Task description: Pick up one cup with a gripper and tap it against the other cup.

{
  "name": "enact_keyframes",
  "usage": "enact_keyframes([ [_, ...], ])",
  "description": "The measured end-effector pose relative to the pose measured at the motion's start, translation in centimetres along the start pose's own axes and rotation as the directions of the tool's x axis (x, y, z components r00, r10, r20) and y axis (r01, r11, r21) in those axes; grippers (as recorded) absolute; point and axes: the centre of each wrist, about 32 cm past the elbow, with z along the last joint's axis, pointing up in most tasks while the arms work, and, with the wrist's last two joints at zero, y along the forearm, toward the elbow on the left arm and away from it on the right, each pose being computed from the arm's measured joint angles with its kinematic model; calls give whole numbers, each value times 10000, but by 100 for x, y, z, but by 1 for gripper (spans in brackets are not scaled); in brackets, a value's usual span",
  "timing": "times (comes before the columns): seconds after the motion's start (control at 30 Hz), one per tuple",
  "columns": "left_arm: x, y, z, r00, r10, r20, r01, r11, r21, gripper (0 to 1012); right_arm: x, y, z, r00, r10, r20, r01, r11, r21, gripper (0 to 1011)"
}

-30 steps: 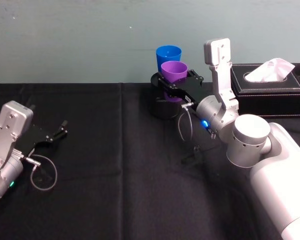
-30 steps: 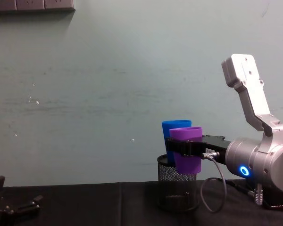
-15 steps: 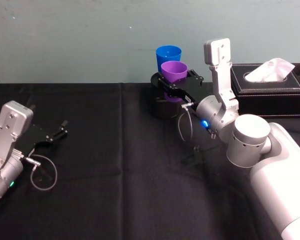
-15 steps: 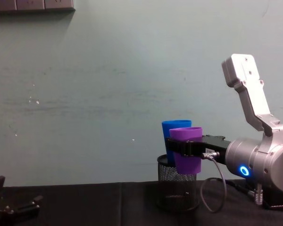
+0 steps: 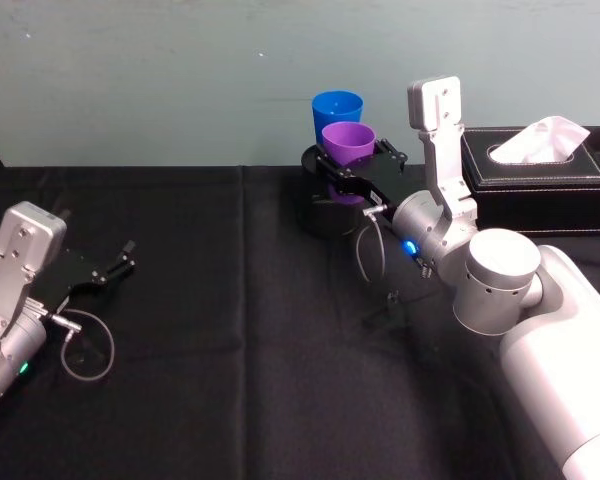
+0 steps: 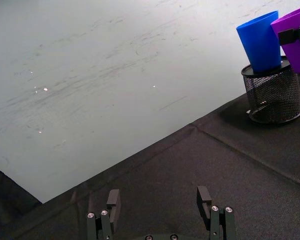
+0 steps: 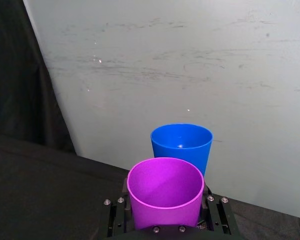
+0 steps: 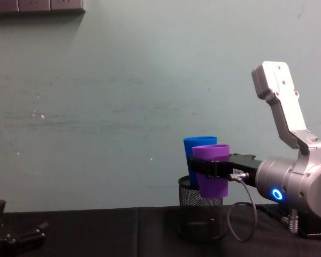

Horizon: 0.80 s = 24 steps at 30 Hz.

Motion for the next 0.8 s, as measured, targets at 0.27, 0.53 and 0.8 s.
enact_keyframes([
  [0.27,0,0,0,10000,1,0,-1,10000,0,1000,0,0,0,10000,-1,0,1,10000,-1,731],
  [0.53,0,0,0,10000,1,0,-1,10000,-1,1000,0,0,0,10000,0,0,0,10000,0,731],
  [0.8,0,0,0,10000,1,0,-1,10000,0,1000,0,0,0,10000,0,-1,0,10000,0,731],
])
